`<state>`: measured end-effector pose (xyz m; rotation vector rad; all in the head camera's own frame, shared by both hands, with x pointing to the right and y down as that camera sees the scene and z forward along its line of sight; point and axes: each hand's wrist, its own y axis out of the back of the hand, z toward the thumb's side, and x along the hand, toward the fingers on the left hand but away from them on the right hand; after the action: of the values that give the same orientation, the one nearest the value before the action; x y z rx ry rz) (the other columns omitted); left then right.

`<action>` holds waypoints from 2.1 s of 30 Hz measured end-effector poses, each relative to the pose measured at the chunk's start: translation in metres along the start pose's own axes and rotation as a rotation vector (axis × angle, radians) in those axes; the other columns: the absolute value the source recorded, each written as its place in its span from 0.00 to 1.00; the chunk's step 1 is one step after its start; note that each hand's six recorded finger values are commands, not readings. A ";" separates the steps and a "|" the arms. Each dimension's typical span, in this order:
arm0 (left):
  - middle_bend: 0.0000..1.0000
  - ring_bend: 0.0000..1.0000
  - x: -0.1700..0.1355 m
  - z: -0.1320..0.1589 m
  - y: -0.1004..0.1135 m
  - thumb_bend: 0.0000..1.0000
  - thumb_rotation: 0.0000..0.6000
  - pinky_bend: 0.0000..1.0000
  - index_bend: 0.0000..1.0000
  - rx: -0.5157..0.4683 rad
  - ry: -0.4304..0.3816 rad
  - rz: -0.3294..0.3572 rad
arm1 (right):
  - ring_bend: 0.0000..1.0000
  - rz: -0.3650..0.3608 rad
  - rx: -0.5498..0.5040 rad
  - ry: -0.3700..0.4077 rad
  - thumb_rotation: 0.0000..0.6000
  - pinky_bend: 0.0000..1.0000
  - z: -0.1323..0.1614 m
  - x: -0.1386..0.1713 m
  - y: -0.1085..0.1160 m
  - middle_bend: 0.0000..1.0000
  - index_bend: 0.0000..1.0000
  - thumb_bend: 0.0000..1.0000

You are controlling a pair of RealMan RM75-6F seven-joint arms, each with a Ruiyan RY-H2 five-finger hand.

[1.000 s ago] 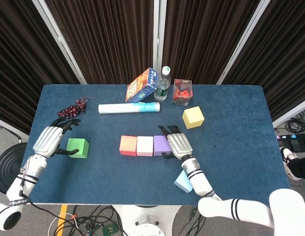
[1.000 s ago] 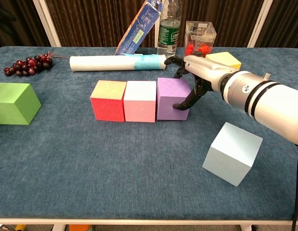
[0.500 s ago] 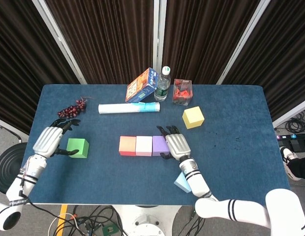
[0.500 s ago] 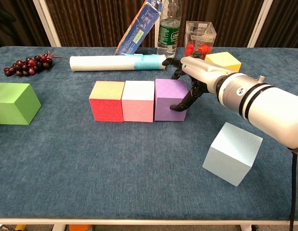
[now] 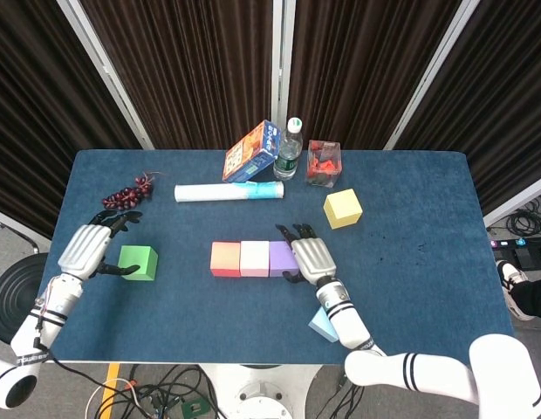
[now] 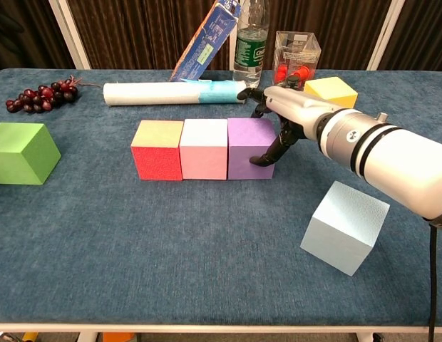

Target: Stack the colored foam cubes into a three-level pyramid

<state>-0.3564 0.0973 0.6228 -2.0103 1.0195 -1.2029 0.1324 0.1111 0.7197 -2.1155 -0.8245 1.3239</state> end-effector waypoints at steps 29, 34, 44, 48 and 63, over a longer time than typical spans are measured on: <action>0.24 0.33 0.001 0.006 0.001 0.02 1.00 0.15 0.17 0.056 -0.027 -0.017 | 0.00 -0.070 -0.019 0.046 1.00 0.00 -0.021 0.037 0.058 0.10 0.00 0.21; 0.24 0.33 0.003 0.008 0.002 0.02 1.00 0.15 0.17 0.056 -0.027 -0.013 | 0.00 -0.093 -0.028 -0.007 1.00 0.00 -0.049 0.039 0.079 0.10 0.00 0.13; 0.24 0.33 0.007 0.010 -0.001 0.02 1.00 0.15 0.17 0.068 -0.020 -0.029 | 0.00 -0.056 -0.043 -0.056 1.00 0.00 -0.067 0.004 0.063 0.08 0.00 0.00; 0.24 0.33 0.008 0.010 0.000 0.02 1.00 0.15 0.17 0.066 -0.015 -0.025 | 0.00 -0.056 -0.045 -0.054 1.00 0.00 -0.063 -0.012 0.055 0.08 0.00 0.00; 0.24 0.33 0.009 0.007 -0.002 0.02 1.00 0.15 0.17 0.063 -0.013 -0.031 | 0.00 -0.030 -0.046 -0.014 1.00 0.00 -0.050 -0.019 0.032 0.08 0.00 0.00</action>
<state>-0.3470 0.0920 0.6257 -1.9892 0.9367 -1.2216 0.1790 0.0703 0.7294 -2.1231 -0.8971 1.3182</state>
